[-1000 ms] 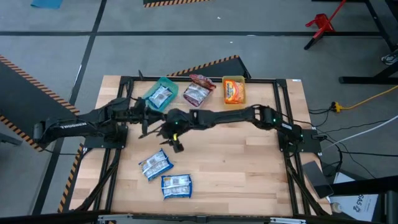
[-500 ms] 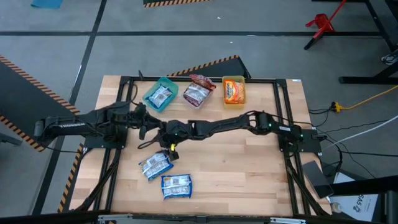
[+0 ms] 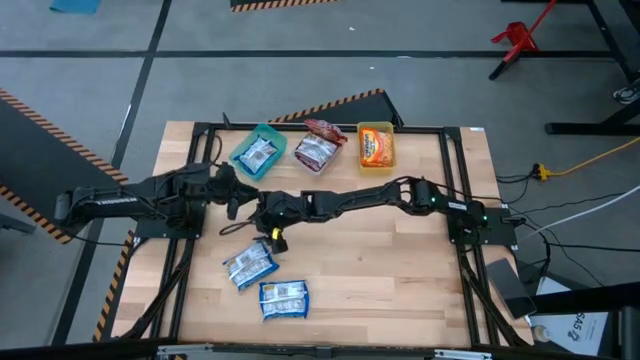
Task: Sort Maruchan noodles
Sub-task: Put the top blue noodle pack into the blue bin
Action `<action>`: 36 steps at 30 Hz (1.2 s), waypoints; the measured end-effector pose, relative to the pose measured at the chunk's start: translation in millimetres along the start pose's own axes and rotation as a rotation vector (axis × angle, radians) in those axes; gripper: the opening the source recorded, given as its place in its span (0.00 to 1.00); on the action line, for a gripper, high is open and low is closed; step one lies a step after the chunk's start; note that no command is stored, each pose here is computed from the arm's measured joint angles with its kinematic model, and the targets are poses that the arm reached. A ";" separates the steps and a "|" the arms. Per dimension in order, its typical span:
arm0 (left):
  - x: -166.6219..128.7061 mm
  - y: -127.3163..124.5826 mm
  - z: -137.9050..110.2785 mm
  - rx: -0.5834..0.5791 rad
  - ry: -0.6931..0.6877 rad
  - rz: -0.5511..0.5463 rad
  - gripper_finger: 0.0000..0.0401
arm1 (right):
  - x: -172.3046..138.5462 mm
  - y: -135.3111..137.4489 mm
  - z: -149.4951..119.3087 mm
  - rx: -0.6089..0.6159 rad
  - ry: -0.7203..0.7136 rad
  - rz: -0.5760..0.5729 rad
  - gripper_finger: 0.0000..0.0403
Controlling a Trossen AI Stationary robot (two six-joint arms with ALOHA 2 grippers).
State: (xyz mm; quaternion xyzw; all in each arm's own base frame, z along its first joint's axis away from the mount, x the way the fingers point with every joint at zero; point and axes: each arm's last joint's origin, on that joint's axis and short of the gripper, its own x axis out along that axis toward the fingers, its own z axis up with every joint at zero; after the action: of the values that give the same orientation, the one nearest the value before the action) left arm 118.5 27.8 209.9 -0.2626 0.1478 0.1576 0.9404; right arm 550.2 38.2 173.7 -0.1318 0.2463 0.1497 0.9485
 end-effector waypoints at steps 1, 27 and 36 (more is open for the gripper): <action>-0.2 2.4 -0.4 -0.010 -0.013 0.060 0.25 | -3.3 -2.5 -1.3 0.013 0.040 0.003 0.68; -24.8 -0.3 20.2 0.012 -0.112 0.306 0.25 | -125.1 0.5 112.3 -0.005 -0.095 0.191 0.68; -81.9 -31.8 80.3 0.097 -0.364 0.226 0.25 | -70.1 34.8 85.8 -0.017 -0.363 0.098 0.68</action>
State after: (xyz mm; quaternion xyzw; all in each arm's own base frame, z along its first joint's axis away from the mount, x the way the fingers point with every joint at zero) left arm 71.8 27.5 319.3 -0.1662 0.0116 0.2995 0.9394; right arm 516.3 82.7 275.5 -0.0984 0.0762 0.2191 0.9677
